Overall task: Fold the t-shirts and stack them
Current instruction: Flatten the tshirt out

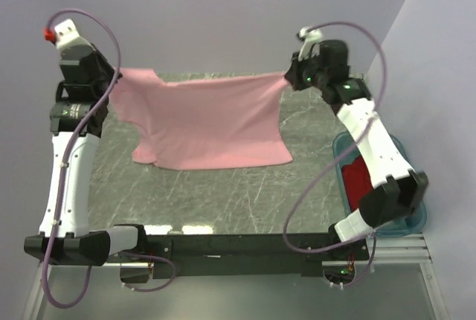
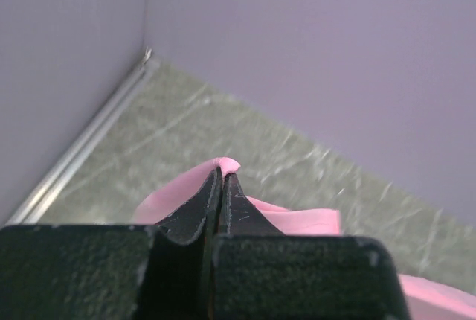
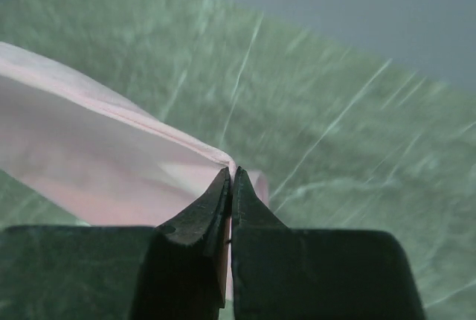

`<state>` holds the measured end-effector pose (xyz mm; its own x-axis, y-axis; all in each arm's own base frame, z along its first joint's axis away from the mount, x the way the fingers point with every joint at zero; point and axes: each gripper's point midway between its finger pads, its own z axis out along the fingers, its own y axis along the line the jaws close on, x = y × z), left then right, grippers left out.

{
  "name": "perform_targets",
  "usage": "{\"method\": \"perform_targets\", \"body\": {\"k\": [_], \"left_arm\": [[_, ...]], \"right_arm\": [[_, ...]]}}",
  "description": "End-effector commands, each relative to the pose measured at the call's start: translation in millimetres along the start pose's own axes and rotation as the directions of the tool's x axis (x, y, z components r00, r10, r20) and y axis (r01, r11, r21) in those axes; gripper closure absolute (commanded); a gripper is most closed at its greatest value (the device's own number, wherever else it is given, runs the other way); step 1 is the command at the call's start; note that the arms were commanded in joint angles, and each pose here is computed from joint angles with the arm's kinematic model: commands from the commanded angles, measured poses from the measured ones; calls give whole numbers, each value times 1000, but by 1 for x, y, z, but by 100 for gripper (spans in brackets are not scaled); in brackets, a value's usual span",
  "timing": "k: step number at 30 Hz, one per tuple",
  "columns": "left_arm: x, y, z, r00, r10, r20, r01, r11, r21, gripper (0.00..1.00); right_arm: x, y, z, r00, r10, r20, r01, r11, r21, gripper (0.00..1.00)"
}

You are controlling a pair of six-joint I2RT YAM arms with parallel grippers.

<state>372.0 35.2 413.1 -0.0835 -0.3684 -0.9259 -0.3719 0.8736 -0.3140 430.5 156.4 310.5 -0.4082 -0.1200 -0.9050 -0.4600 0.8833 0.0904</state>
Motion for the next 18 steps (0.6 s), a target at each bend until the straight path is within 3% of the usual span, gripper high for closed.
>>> {"method": "perform_targets", "body": {"k": [1, 8, 13, 18], "left_arm": [[-84, -5, -48, 976, -48, 214, 40, 998, 39, 99], [-151, 11, -152, 903, -107, 415, 62, 991, 119, 99], [-179, 29, -243, 814, -176, 553, 61, 974, 219, 99], [-196, 38, -298, 743, -212, 634, 33, 959, 282, 99]], "right_arm": [[-72, -1, -72, 977, -84, 196, 67, 993, 92, 100], [-105, 40, -191, 911, -161, 380, 150, 987, 58, 100], [-91, 68, -254, 875, -185, 448, 203, 979, 9, 100], [-82, 89, -310, 826, -213, 521, 251, 968, -2, 100]]}}
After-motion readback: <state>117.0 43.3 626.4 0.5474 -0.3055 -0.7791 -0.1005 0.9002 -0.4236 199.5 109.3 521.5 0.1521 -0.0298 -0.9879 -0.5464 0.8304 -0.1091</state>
